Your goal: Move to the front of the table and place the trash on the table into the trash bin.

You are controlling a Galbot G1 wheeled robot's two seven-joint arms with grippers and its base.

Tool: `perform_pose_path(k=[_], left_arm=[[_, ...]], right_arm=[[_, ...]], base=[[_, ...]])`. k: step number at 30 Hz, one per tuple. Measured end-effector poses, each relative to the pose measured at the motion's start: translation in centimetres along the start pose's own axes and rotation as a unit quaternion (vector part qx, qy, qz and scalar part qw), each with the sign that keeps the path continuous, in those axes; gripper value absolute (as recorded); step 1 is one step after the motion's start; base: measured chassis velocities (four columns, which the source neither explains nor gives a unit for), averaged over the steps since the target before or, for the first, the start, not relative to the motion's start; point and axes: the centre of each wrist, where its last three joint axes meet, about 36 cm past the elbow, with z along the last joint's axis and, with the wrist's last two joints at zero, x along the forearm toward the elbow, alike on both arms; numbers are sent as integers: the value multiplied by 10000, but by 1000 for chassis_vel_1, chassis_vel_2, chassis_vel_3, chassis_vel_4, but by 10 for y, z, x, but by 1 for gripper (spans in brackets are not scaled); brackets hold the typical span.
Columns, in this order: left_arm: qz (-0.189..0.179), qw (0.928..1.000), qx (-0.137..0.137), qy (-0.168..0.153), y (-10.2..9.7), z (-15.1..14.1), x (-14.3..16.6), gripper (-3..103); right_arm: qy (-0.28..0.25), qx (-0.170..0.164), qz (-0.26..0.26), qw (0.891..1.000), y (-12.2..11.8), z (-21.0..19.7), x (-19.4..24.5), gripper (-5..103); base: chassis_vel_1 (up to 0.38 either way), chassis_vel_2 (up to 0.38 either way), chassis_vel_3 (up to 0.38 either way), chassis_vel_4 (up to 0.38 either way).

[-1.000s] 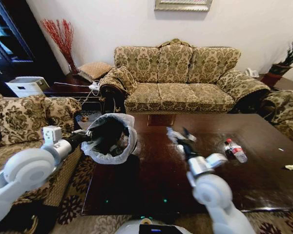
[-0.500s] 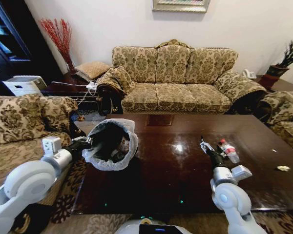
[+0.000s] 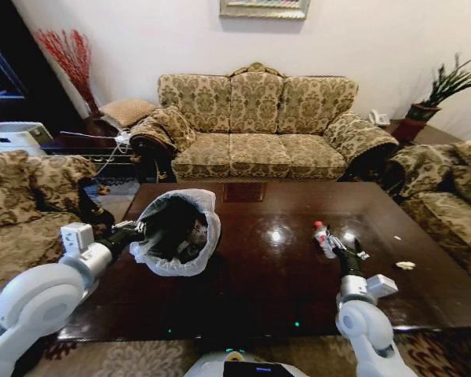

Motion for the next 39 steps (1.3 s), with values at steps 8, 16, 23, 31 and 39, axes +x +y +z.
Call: perform_pose_path(k=[8,16,23,31,39], left_arm=[[18,10000,18,-13,-1,0,4,2],[3,10000,26,-34,1,0,3,2],[47,10000,70,5,1,3,0,2],[46,10000,60,-5,2,3,-1,2],[51,10000,67,9,2,4,-2,2]], right_arm=[[284,189,-294,9990,-11,28,-2,100],[538,599,-482,9956,-8,61,-14,100],[800,820,-469,9923,-10,91,-31,93],[930,798,-499,9912,-7,103,-38,61],[955,769,-461,9914,-9,104,-41,33]], base=[[-97,-115,88,76],[50,37,-28,-23],[0,0,0,0],[0,0,0,0],[0,0,0,0]])
